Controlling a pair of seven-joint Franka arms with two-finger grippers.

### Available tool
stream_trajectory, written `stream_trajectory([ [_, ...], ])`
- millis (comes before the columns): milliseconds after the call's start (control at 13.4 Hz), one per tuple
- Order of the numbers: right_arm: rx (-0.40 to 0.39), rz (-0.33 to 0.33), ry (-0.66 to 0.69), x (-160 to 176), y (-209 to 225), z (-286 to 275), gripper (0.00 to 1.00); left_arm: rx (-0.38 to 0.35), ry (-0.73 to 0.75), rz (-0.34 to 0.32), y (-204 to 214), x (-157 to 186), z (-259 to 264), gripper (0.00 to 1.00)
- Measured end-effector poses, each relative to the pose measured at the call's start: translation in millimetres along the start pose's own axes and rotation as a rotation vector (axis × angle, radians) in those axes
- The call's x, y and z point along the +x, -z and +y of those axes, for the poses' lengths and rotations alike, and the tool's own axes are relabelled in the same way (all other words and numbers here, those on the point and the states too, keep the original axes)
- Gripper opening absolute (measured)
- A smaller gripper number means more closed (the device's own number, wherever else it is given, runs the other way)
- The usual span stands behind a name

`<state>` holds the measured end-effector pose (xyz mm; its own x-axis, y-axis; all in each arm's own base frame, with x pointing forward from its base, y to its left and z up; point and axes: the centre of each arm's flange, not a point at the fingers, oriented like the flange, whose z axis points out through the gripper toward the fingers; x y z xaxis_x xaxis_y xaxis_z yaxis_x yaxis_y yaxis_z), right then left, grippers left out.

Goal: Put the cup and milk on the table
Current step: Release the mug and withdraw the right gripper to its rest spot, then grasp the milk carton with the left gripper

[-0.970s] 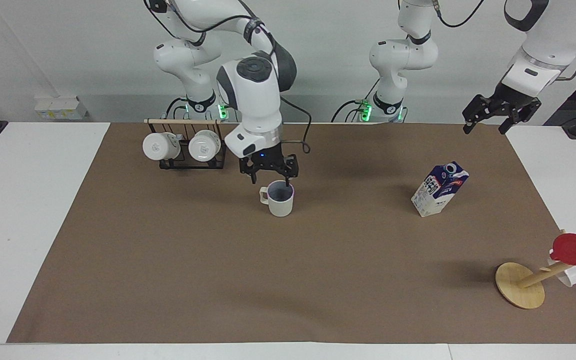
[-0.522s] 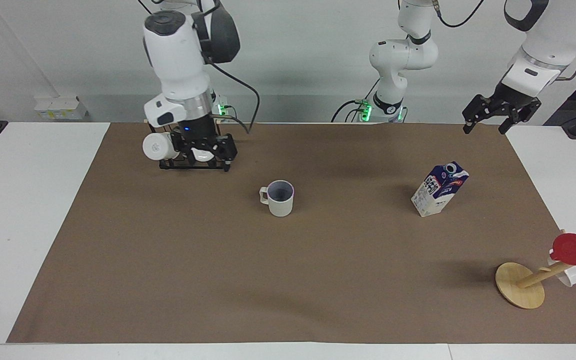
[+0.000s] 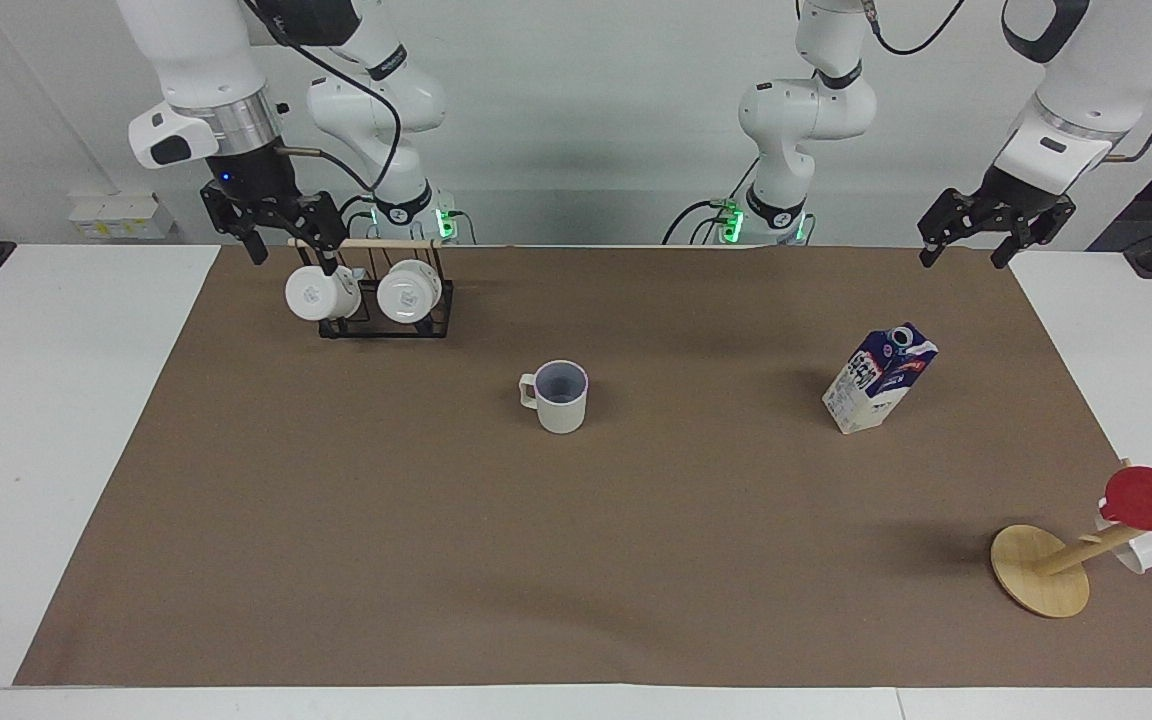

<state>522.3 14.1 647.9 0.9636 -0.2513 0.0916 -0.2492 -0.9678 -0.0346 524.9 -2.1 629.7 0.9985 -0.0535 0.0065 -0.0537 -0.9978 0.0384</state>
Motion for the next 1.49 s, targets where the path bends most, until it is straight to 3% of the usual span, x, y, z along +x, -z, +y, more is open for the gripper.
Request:
stream_trajectory([
  [299, -0.027, -0.027, 0.001, 3.5, 19.7, 5.8, 1.00, 0.001, 0.003, 0.020, -13.5, 5.4, -1.8, 1.00],
  [672, -0.034, -0.048, 0.007, 9.3, 12.4, 0.9, 1.00, 0.006, 0.025, 0.055, -111.2, 20.4, 0.0, 1.00],
  [1194, -0.032, -0.042, 0.008, 9.3, 15.7, -0.1, 1.00, 0.007, 0.025, 0.052, -167.7, 11.8, 1.3, 1.00],
  [1269, -0.032, -0.042, 0.008, 9.3, 15.8, 0.0, 1.00, 0.008, 0.025, 0.053, -169.2, 11.5, 1.4, 0.92],
  [1493, -0.031, -0.041, 0.006, 9.6, 15.9, 1.2, 1.00, 0.008, 0.027, 0.061, -168.5, 11.8, 2.1, 0.50],
])
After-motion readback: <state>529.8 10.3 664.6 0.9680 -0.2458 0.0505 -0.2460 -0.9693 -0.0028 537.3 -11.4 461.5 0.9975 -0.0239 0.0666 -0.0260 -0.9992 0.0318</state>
